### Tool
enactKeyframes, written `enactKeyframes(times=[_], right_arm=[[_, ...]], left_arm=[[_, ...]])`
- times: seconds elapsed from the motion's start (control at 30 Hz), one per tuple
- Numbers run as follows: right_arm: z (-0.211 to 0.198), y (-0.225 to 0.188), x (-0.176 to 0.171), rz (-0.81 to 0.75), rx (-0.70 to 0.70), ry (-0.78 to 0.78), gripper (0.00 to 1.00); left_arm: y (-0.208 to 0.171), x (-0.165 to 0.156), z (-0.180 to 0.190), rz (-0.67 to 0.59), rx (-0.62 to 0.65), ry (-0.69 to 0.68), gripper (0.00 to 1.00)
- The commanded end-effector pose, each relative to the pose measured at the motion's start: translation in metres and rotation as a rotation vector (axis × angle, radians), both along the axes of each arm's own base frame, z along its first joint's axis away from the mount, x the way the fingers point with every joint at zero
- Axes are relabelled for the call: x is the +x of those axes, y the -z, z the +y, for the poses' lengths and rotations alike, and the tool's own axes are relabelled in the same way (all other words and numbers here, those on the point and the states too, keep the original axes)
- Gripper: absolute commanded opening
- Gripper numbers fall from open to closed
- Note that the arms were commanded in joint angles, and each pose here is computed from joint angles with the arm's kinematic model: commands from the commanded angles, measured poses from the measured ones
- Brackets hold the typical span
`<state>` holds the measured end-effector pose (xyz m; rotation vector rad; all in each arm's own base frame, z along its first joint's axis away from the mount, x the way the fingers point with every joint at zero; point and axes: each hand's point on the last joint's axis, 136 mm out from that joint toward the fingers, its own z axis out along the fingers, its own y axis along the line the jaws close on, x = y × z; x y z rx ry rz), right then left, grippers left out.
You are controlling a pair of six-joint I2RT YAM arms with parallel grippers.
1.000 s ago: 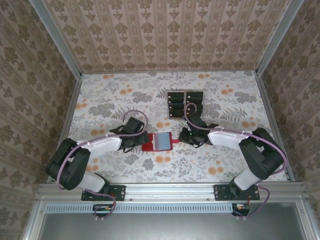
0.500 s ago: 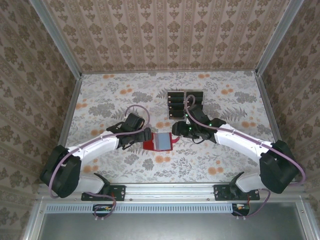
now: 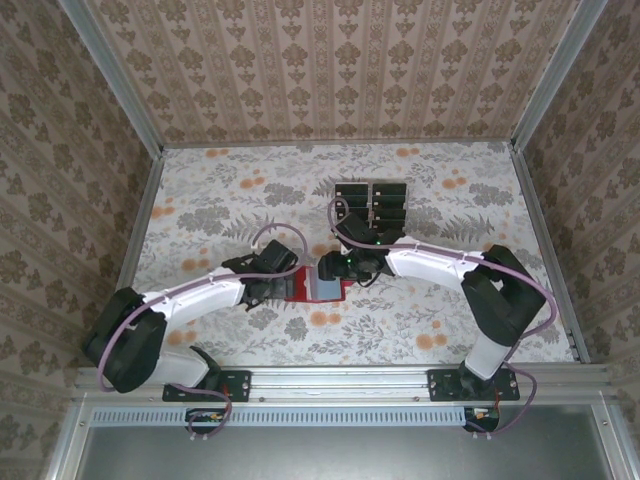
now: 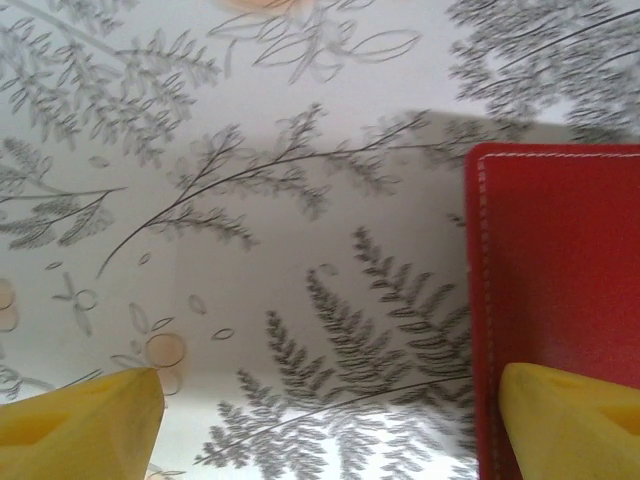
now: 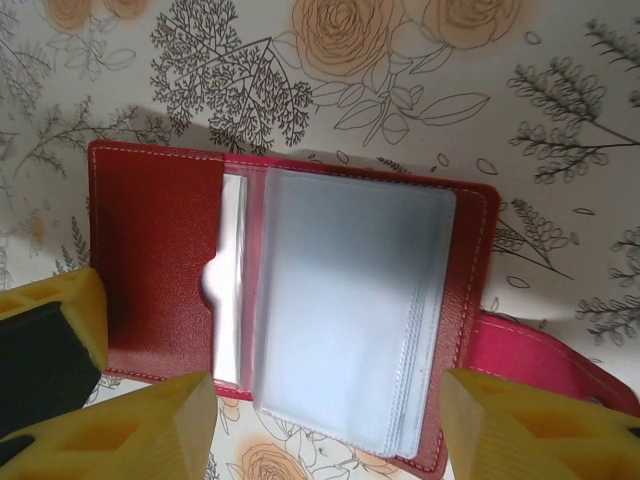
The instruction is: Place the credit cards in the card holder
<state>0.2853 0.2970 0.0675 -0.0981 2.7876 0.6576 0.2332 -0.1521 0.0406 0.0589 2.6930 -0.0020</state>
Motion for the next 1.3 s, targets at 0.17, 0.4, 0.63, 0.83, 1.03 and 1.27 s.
enactKeyframes(times=[0.17,0.4,0.63,0.83,1.03,1.27], right_arm=[[0.016,0.006,0.010,0.009,0.009,-0.018,0.57],[0.021,0.021,0.013,0.032,-0.007,-0.022,0.53],[0.027,0.033,0.011,0.062,0.006,-0.022,0.53],[0.032,0.027,0.011,0.052,0.021,-0.027,0.53],[0.039,0.022,0.012,0.048,0.038,-0.030,0.54],[0.043,0.025,0.013,0.058,0.045,-0.030,0.54]], left_arm=[[0.014,-0.002,0.018,0.001,0.088,-0.064,0.88],[0.022,0.000,0.017,0.005,0.103,-0.061,0.88],[0.031,0.001,0.014,0.003,0.086,-0.051,0.88],[0.035,-0.001,0.015,0.006,0.082,-0.049,0.88],[0.036,-0.002,0.015,0.004,0.073,-0.048,0.88],[0.035,-0.002,0.014,-0.002,0.064,-0.047,0.88]])
